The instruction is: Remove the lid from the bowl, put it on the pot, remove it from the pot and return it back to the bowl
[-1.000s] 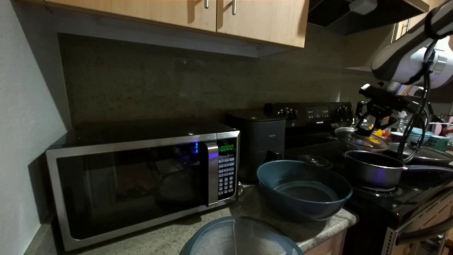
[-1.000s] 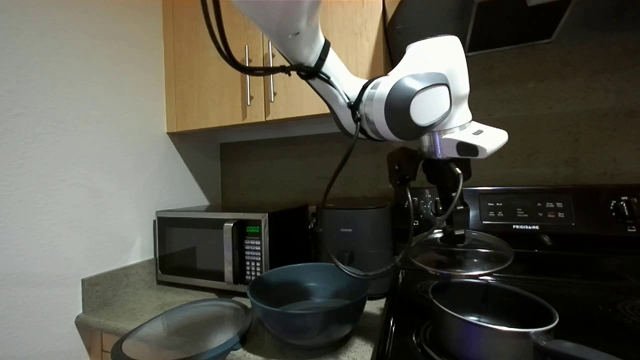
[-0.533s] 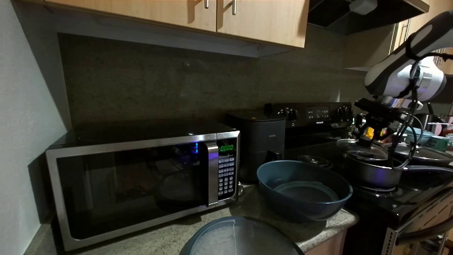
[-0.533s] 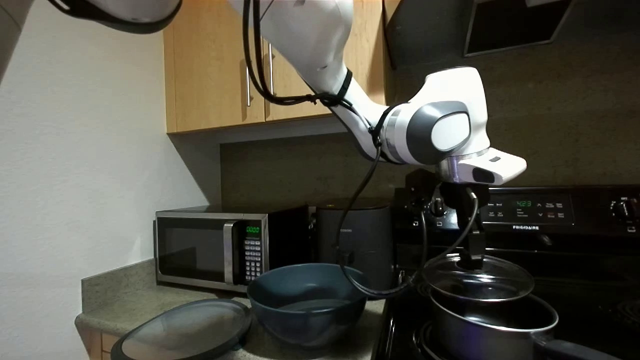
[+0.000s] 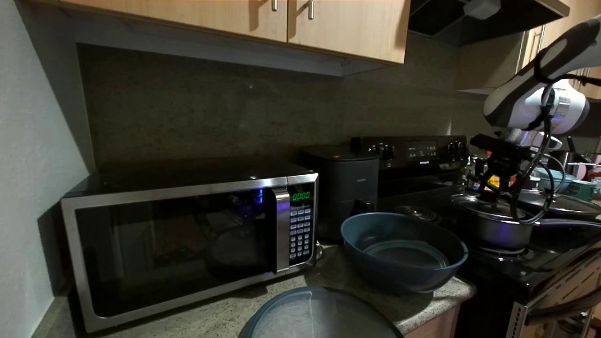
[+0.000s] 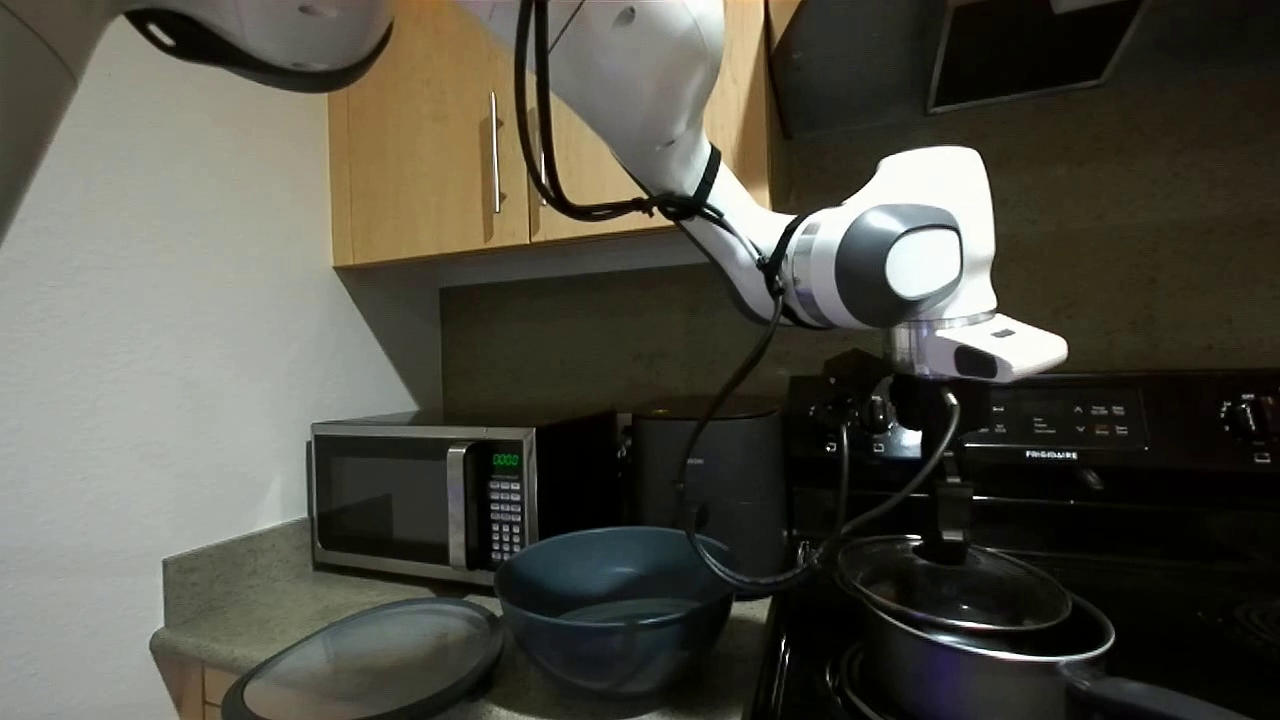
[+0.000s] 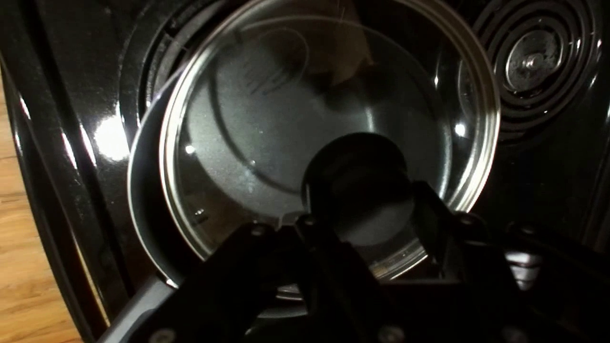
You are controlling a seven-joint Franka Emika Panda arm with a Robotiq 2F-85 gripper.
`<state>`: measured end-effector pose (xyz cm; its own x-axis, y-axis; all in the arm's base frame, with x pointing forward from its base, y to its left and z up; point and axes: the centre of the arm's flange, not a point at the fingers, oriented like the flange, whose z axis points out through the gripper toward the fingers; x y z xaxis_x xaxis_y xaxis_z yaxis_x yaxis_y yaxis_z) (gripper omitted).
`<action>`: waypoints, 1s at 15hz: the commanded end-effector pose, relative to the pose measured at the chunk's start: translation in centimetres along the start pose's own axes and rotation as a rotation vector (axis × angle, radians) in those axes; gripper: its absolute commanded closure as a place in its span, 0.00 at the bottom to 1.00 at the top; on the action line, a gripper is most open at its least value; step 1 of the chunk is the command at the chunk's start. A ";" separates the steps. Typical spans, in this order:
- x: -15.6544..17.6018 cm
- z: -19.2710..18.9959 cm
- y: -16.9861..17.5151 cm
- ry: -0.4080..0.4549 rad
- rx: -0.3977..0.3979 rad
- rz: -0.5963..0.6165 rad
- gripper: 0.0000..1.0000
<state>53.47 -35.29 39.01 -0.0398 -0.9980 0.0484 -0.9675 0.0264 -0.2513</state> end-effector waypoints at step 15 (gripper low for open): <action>3.1 -0.7 1.3 -0.029 -0.025 0.101 0.78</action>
<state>51.41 -37.85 39.15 -0.1339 -0.9909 0.0135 -0.9682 0.1279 -0.2151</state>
